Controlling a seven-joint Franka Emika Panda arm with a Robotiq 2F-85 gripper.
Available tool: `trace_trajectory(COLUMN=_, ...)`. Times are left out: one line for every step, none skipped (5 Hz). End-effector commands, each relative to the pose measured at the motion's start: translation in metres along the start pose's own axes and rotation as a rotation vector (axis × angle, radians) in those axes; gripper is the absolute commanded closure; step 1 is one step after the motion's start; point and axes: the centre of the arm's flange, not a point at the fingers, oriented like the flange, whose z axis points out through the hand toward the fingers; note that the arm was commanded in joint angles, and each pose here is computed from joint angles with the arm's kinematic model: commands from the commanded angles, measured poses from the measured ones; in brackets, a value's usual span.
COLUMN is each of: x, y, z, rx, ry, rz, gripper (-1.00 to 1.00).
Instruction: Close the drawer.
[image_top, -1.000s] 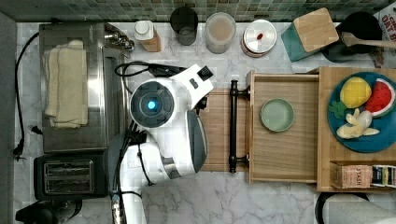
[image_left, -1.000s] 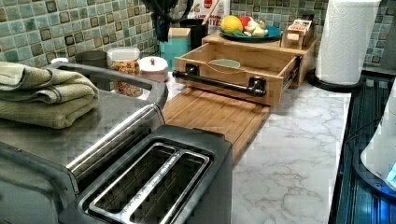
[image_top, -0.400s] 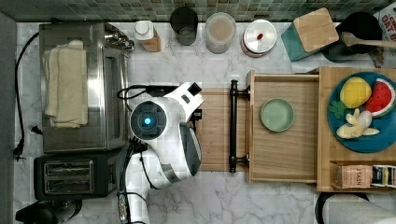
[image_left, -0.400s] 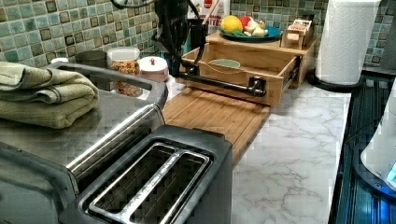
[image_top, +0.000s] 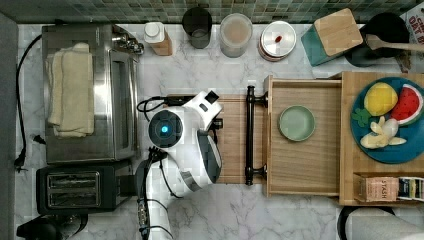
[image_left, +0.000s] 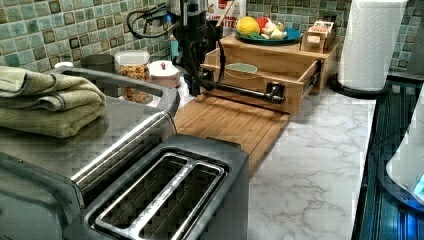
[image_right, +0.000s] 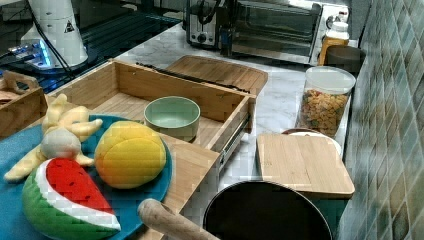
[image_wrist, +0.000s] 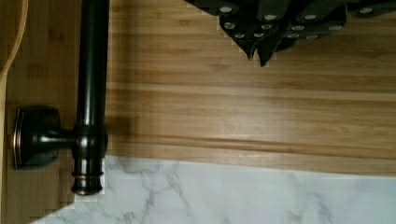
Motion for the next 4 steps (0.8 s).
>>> trace_trajectory(x=0.033, y=0.072, z=0.003, rx=0.015, ry=0.007, rz=0.001, gripper=1.00)
trace_trajectory(x=0.033, y=0.096, z=0.007, rx=0.023, ry=-0.018, rz=0.043, gripper=1.00)
trace_trajectory(x=0.029, y=0.124, z=0.011, rx=0.034, ry=-0.014, rz=0.059, gripper=1.00)
trace_trajectory(x=0.024, y=0.159, z=0.021, rx=0.043, ry=-0.009, rz=0.063, gripper=1.00)
